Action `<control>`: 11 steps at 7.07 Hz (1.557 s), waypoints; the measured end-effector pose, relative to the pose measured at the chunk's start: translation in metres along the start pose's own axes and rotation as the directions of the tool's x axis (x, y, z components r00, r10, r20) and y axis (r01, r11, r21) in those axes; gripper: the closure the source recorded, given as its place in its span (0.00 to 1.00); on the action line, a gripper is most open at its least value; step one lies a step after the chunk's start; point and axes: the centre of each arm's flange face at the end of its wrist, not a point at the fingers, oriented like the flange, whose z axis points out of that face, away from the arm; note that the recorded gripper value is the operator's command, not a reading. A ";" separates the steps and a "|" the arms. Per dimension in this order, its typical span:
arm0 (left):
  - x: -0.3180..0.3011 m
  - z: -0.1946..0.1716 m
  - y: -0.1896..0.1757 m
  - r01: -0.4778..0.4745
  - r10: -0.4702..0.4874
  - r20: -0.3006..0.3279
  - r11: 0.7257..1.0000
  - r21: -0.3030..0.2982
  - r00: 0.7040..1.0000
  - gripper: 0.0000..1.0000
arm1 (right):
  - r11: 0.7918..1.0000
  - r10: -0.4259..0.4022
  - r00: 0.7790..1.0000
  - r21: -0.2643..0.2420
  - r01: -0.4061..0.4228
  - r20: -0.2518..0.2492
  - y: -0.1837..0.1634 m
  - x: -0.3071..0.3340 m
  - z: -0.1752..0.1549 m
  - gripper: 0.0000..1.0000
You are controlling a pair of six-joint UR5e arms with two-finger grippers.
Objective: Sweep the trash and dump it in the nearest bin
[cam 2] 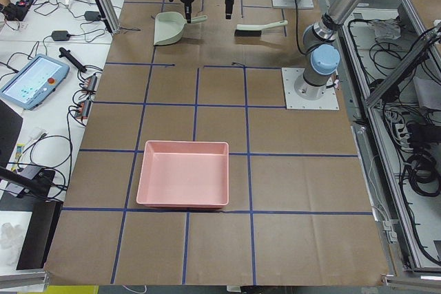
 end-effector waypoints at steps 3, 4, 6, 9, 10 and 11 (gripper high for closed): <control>0.000 0.000 0.000 -0.001 0.001 0.001 1.000 -0.001 1.000 0.00 | 1.000 0.018 1.000 0.022 -0.018 -0.002 -0.003 0.038 -0.054 0.00; 0.000 0.000 0.000 -0.001 0.001 0.001 1.000 -0.001 1.000 0.00 | 1.000 0.000 1.000 0.011 0.000 -0.010 -0.002 0.067 -0.076 0.00; 0.000 0.001 0.000 -0.001 0.001 0.000 1.000 -0.002 1.000 0.00 | 0.998 -0.060 0.998 -0.003 0.060 -0.022 0.007 0.132 -0.120 0.00; 0.000 0.001 0.000 0.001 -0.001 0.000 1.000 -0.004 1.000 0.00 | 0.991 -0.129 0.991 0.025 0.130 -0.031 0.043 0.218 -0.168 0.00; 0.000 0.001 0.000 0.002 -0.002 0.000 1.000 -0.004 1.000 0.00 | 0.990 -0.135 0.990 0.032 0.136 -0.035 0.059 0.234 -0.181 0.00; 0.000 0.002 0.000 0.002 -0.002 0.000 1.000 -0.004 1.000 0.00 | 0.990 -0.134 0.990 0.040 0.135 -0.037 0.075 0.242 -0.195 0.00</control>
